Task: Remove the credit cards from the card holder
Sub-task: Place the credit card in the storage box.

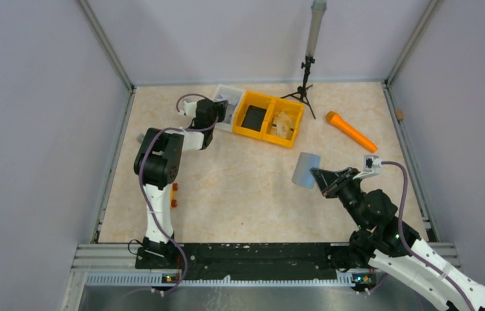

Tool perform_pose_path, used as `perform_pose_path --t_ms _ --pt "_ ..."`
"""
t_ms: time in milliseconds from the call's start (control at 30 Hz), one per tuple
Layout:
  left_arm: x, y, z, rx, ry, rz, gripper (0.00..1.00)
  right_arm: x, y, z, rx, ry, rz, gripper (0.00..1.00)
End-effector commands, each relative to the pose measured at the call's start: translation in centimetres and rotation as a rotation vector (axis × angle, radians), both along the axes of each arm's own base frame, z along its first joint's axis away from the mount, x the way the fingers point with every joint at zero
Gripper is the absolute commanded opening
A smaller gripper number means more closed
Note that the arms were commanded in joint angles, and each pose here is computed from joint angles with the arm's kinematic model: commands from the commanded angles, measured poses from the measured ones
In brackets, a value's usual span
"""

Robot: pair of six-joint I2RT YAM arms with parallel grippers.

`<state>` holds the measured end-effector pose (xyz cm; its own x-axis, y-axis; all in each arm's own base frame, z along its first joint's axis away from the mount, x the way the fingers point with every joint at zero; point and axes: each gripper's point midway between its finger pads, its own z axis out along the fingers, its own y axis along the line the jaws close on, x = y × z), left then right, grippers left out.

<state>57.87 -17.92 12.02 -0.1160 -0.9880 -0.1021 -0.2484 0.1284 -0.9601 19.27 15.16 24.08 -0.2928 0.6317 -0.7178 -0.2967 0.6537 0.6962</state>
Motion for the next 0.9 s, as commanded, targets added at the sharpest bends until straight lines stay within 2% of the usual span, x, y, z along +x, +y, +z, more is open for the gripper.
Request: perform_pose_path --t_ms 0,233,367,500,667,867 --pt "0.2 0.8 -0.5 -0.030 -0.003 0.037 0.00 -0.2 -0.6 3.1 0.075 -0.053 -0.012 0.00" --pt "-0.2 0.9 -0.9 -0.043 0.008 0.046 0.00 -0.5 -0.5 3.4 0.093 -0.049 0.001 0.00" --pt "-0.1 0.7 -0.6 -0.014 0.028 0.027 0.28 -0.5 -0.6 3.3 0.095 -0.048 -0.005 0.00" --pt "-0.6 0.8 -0.2 -0.004 0.056 0.027 0.45 -0.4 -0.8 3.6 0.088 -0.054 -0.011 0.00" --pt "-2.5 1.4 1.2 -0.002 0.066 0.015 0.54 -0.5 -1.1 3.8 0.082 -0.052 -0.019 0.00" --pt "-6.5 1.5 5.8 0.059 -0.002 -0.084 0.64 -0.8 -0.6 3.9 0.071 -0.059 0.012 0.00"
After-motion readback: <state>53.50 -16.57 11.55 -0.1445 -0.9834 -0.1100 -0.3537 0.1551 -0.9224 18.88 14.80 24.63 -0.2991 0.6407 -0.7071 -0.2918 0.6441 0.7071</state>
